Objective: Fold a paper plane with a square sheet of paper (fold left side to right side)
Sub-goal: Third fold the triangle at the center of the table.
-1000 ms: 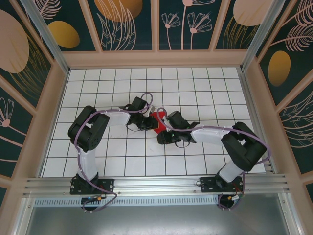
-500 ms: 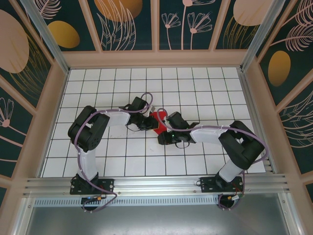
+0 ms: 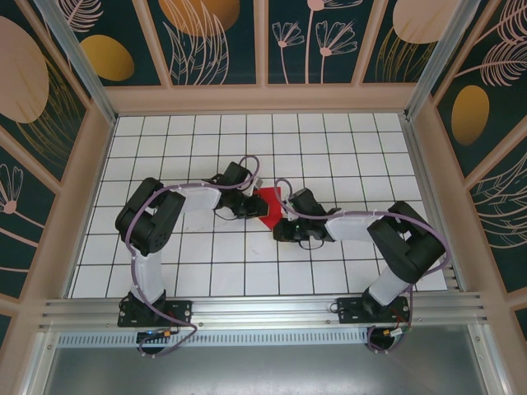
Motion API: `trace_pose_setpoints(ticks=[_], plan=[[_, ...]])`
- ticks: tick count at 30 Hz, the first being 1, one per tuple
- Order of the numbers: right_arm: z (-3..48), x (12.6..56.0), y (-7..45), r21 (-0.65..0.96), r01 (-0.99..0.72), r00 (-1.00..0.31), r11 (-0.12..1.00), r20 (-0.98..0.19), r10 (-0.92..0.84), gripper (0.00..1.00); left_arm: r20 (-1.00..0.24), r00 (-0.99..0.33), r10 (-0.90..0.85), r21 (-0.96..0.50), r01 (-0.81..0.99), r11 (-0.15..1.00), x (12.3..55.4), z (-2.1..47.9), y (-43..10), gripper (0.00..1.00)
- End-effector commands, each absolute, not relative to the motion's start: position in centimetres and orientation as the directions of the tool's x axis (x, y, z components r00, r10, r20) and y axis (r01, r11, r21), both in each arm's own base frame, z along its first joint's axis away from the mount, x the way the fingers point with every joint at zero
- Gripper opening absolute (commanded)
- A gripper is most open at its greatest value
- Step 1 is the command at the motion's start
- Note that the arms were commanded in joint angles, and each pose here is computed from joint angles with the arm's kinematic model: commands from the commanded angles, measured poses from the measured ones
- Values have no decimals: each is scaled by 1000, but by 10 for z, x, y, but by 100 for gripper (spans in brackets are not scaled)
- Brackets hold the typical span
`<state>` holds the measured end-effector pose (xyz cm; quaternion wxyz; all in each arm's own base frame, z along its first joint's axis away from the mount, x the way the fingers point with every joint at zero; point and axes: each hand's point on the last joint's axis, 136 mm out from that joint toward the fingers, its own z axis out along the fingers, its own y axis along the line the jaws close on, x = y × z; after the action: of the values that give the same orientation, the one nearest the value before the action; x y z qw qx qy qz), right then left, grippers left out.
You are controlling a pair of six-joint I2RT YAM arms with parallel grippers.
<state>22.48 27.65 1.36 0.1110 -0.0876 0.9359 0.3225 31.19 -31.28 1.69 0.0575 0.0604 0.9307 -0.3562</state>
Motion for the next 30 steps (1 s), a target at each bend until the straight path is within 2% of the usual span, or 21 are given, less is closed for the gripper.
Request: trace_pose_setpoints(ticks=[1,5,8,12,22,30], plan=[[-34,185,235,499,-64,-998,864,-43,-49,5,-188,-979,72,-592,172,787,324,20,-305,20],[-40,182,232,499,-40,-999,866,-14,-38,0,-231,-971,69,-613,200,764,332,45,-312,23],[-43,181,232,499,-30,-999,866,-1,-34,0,-266,-962,54,-626,216,749,333,66,-313,26],[-45,182,233,506,-29,-999,862,4,-36,0,-271,-961,55,-660,227,716,321,80,-316,26],[-46,184,232,499,-35,-999,866,-2,-40,0,-203,-971,126,-717,235,657,274,60,-345,21],[-46,185,233,491,-38,-999,870,-2,-42,0,-157,-981,116,-693,193,694,272,33,-345,20]])
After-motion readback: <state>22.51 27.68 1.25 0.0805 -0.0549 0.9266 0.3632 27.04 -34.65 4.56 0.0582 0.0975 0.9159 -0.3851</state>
